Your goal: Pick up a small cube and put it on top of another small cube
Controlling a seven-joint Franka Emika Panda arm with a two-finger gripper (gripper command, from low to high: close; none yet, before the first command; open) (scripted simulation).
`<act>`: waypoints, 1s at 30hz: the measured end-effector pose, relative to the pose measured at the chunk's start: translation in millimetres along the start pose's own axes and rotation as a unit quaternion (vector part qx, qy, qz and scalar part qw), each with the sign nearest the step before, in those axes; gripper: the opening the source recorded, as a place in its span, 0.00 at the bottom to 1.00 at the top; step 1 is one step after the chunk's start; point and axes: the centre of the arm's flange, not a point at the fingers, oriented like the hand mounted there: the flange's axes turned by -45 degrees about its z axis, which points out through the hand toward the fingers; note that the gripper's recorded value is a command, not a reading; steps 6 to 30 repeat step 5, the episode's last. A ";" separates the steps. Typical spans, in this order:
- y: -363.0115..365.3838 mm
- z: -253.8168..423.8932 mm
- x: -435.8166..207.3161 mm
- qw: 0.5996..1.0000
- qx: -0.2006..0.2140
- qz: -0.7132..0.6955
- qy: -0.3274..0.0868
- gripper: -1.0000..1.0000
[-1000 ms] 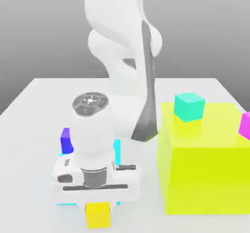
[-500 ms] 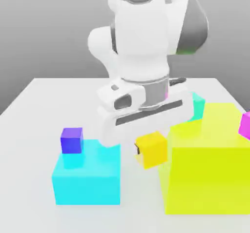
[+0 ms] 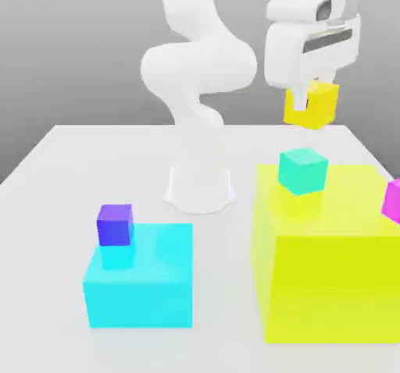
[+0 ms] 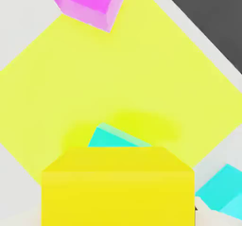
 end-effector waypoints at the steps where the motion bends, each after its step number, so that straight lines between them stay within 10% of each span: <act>1: -0.7 14.0 -0.7 1.000 0.000 0.000 0.000 0.00; 2: -1.1 22.3 -1.4 1.000 -0.001 0.000 0.000 1.00; 30: -1.1 22.3 -1.4 1.000 -0.001 0.000 0.000 1.00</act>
